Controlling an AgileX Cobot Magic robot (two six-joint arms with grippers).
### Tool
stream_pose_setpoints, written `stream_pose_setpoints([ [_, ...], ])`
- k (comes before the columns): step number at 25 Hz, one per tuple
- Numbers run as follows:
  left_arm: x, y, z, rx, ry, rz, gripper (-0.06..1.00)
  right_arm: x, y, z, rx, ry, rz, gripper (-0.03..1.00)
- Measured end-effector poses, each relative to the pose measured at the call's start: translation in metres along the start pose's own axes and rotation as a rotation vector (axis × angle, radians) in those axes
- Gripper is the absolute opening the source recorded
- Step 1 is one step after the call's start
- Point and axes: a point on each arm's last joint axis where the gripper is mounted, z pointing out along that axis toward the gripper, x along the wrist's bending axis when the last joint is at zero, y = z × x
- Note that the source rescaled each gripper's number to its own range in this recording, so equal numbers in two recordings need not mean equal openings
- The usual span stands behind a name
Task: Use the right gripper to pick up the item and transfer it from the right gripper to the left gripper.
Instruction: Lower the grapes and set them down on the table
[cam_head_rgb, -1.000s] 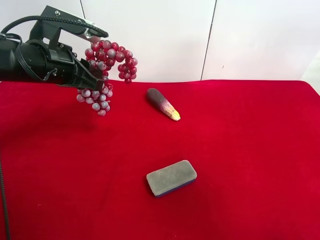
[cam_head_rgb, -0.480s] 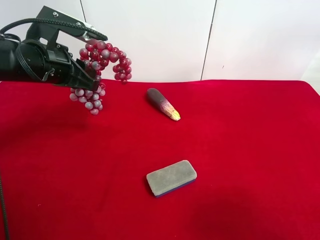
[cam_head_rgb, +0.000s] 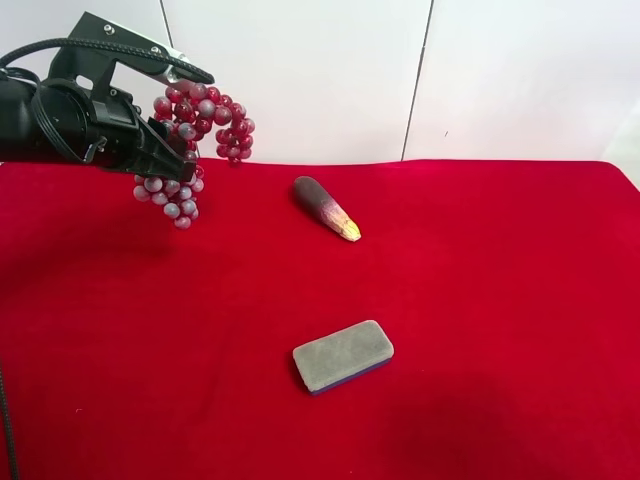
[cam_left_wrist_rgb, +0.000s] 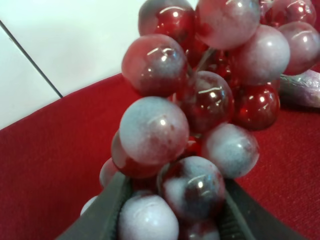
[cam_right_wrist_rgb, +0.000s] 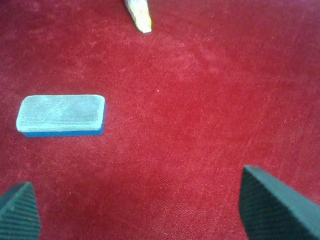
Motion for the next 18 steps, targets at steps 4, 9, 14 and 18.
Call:
stream_pose_setpoints([
  [4,0.0000,0.0000,0.0000,0.000,0.000,0.004,0.01,-0.0001,0.0000,0.0000,0.000,-0.001,0.000,0.71],
  [9,-0.0058,0.0019,-0.0002,-0.019,-0.064,-0.057,0.01,-0.0001,0.0000,0.0000,0.000,-0.001,-0.001,0.71],
  [14,-0.0052,0.0017,-0.0002,-0.017,-0.057,-0.072,0.01,-0.0001,0.0000,0.0000,0.000,-0.001,-0.001,0.71],
  [18,-0.0052,0.0017,-0.0002,-0.017,-0.057,-0.072,0.01,-0.0001,0.0000,0.0000,0.000,-0.001,-0.001,0.71],
])
